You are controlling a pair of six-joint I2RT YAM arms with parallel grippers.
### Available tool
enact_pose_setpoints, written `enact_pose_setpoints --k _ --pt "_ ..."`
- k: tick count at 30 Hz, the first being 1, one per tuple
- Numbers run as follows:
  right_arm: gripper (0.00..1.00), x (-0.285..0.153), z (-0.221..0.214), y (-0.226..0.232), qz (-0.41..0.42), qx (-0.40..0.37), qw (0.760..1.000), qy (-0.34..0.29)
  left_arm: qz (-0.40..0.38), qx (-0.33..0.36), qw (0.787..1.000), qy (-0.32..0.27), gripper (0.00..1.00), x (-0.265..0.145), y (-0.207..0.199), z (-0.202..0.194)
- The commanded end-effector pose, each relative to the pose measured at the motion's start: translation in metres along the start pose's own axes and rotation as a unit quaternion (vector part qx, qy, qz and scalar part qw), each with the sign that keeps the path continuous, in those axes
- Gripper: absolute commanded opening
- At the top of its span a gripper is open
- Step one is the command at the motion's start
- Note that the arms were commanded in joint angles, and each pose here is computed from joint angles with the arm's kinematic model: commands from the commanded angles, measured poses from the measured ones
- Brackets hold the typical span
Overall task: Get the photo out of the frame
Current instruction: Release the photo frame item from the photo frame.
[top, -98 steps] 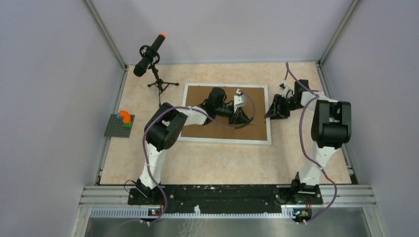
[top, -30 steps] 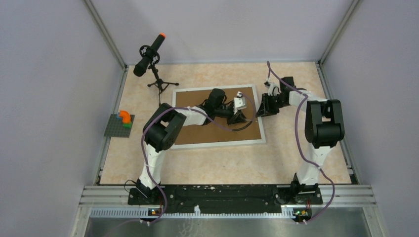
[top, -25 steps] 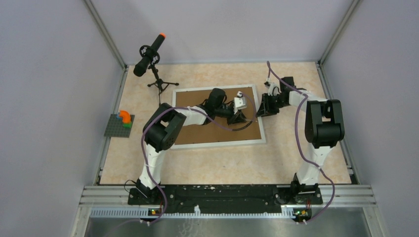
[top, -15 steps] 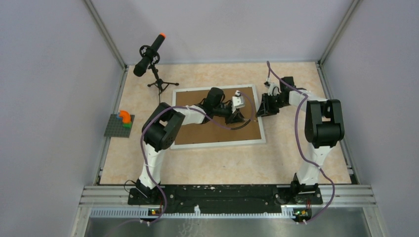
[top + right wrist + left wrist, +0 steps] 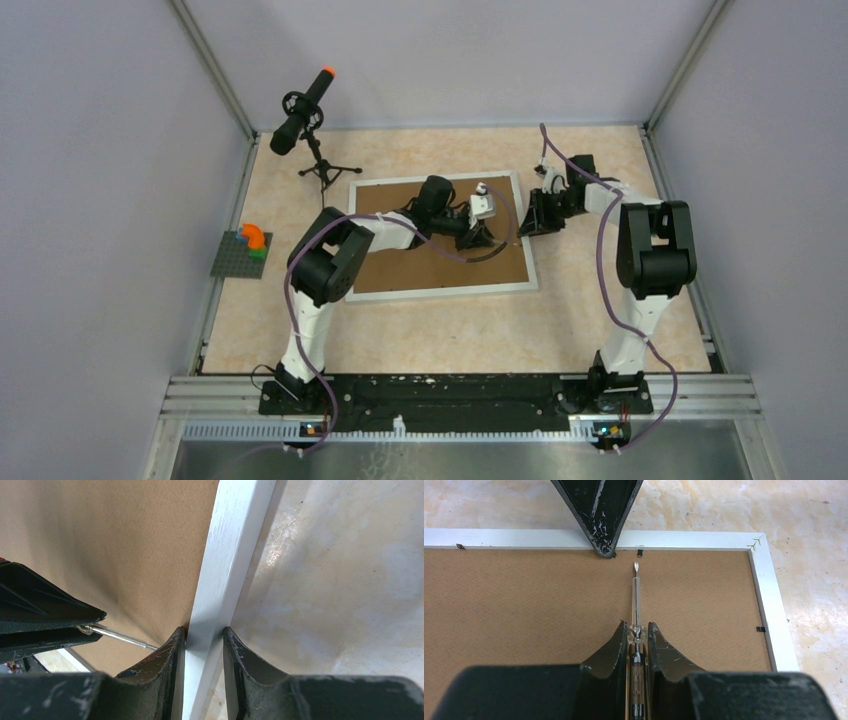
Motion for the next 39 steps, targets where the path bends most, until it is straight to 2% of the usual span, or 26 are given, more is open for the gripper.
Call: enact_pose_setpoints --k 1,9,16,26,39 --pt "0.0 0.027 -0.034 -0.003 -0.012 0.0 0.997 0.077 -0.022 -0.006 1.0 0.012 0.0 0.009 -0.005 -0.002" --pt "0.0 0.028 -0.033 -0.003 -0.012 -0.001 0.997 0.078 -0.045 -0.008 0.999 0.01 0.0 0.017 -0.013 -0.001" --pt "0.0 0.028 -0.035 -0.002 -0.012 0.0 0.997 0.078 -0.013 -0.029 0.999 0.019 0.0 0.024 -0.004 0.0" --pt "0.0 0.027 -0.035 -0.003 -0.013 -0.002 0.997 0.079 0.013 -0.026 1.0 0.005 0.0 -0.004 -0.008 0.009" --pt "0.0 0.026 -0.036 -0.002 -0.013 -0.001 0.997 0.079 0.047 -0.046 0.998 0.003 0.0 0.0 0.004 0.005"
Point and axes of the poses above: each gripper's point midway between its finger pads, its own x axis out along the fingers, its own y axis along the line the jaws close on, z = x × y, the point moved 8 cm from there along -x, back along the fingers, and after that the axes turned 4 degrees about -x, right-handed, at the moved point
